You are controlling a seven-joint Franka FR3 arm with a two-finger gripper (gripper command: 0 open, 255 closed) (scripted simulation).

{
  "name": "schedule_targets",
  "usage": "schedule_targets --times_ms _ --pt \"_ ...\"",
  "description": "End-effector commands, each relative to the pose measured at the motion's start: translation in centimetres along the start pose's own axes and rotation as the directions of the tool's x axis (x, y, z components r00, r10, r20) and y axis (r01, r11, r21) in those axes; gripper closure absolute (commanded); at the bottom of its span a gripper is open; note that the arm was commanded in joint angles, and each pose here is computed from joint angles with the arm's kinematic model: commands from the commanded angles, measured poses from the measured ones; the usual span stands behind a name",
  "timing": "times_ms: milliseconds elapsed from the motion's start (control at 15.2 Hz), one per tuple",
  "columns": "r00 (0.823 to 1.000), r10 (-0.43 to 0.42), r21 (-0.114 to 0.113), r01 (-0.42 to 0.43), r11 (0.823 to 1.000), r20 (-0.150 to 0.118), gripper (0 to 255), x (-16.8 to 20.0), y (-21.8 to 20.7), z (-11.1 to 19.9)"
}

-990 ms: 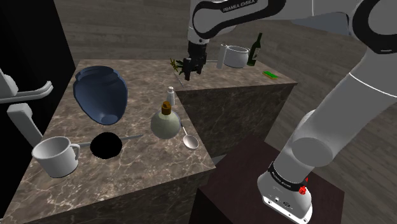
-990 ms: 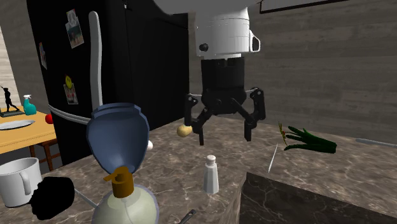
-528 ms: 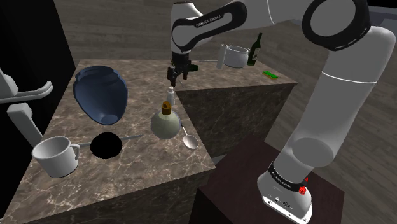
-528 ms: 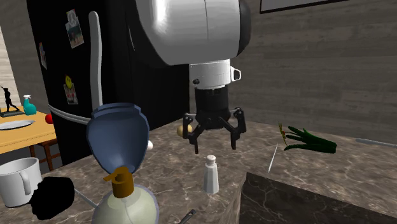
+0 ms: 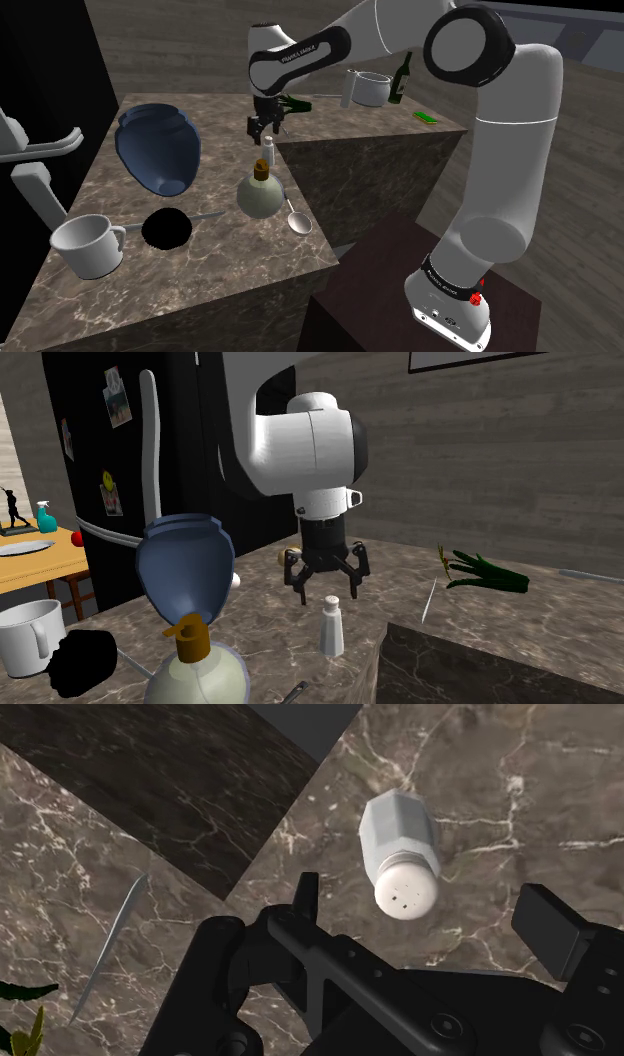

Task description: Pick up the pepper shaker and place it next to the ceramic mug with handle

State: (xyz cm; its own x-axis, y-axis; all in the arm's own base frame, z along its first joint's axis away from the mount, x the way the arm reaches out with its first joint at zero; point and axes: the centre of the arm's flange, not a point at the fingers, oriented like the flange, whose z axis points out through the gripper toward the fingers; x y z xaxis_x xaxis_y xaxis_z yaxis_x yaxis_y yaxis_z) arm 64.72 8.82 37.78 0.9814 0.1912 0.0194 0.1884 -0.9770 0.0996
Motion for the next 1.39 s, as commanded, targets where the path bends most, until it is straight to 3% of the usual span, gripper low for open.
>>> schedule_targets --times_ms 0,198,726,792,1320 --pt "1.0 0.0 0.0 0.0 1.0 0.0 0 0.1 0.0 1.0" --pt "1.0 0.0 0.0 0.0 1.0 0.0 0 0.1 0.0 2.9" --pt "1.0 0.0 0.0 0.0 1.0 0.0 0 0.1 0.0 2.9" --pt "1.0 0.0 0.0 0.0 1.0 0.0 255 0.1 0.0 2.9" --pt "1.0 0.0 0.0 0.0 1.0 0.0 255 0.1 0.0 2.9"
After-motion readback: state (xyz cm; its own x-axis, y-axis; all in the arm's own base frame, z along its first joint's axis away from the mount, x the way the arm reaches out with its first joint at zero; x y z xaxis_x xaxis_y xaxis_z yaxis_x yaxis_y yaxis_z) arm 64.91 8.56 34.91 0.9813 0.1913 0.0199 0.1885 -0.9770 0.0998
